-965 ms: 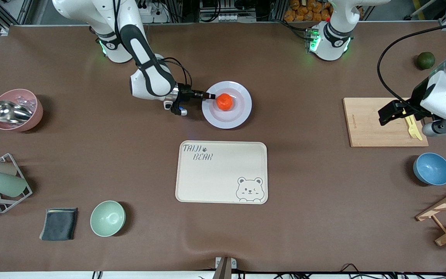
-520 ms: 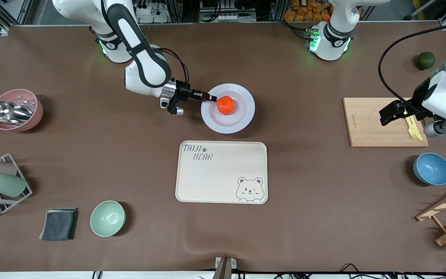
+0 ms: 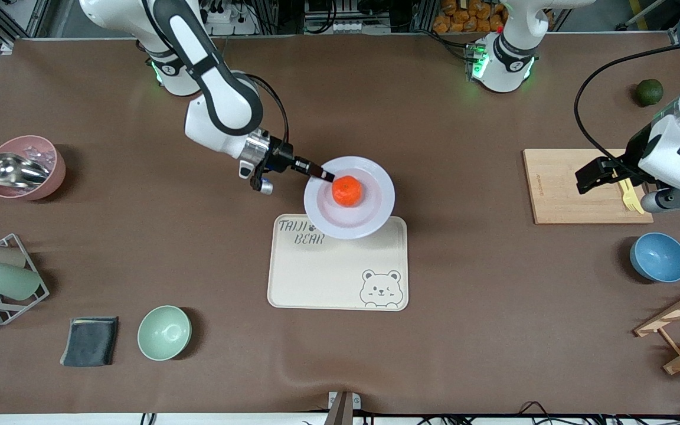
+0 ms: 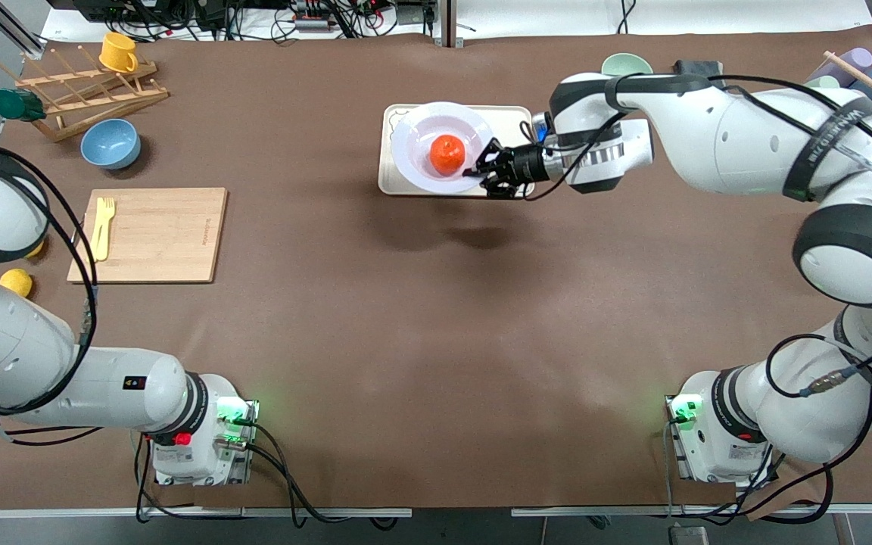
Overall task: Place orange and plate with both arms
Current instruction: 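Carry the plate with the orange onto the bear tray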
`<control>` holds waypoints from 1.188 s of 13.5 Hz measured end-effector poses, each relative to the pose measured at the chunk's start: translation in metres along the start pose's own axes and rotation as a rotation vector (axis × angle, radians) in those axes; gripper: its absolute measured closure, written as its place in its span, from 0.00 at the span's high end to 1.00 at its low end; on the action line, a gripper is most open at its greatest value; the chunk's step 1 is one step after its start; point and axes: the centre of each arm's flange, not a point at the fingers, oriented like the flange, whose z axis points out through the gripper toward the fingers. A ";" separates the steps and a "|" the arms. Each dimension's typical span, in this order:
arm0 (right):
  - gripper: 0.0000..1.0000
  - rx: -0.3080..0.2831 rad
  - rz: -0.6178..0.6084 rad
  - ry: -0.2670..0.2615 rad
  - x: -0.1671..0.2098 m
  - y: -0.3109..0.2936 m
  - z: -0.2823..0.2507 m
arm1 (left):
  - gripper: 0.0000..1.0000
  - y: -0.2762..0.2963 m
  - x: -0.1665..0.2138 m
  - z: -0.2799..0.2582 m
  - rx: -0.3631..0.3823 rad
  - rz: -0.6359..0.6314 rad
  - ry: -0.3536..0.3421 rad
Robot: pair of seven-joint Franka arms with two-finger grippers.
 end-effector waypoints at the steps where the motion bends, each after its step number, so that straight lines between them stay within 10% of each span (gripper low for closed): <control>1: 0.08 0.009 0.035 0.010 0.013 -0.004 0.006 | 1.00 0.000 0.000 0.000 0.000 -0.001 0.000; 16: 0.08 -0.055 0.111 0.026 0.095 0.036 0.091 | 1.00 -0.022 0.005 0.001 0.001 -0.038 -0.001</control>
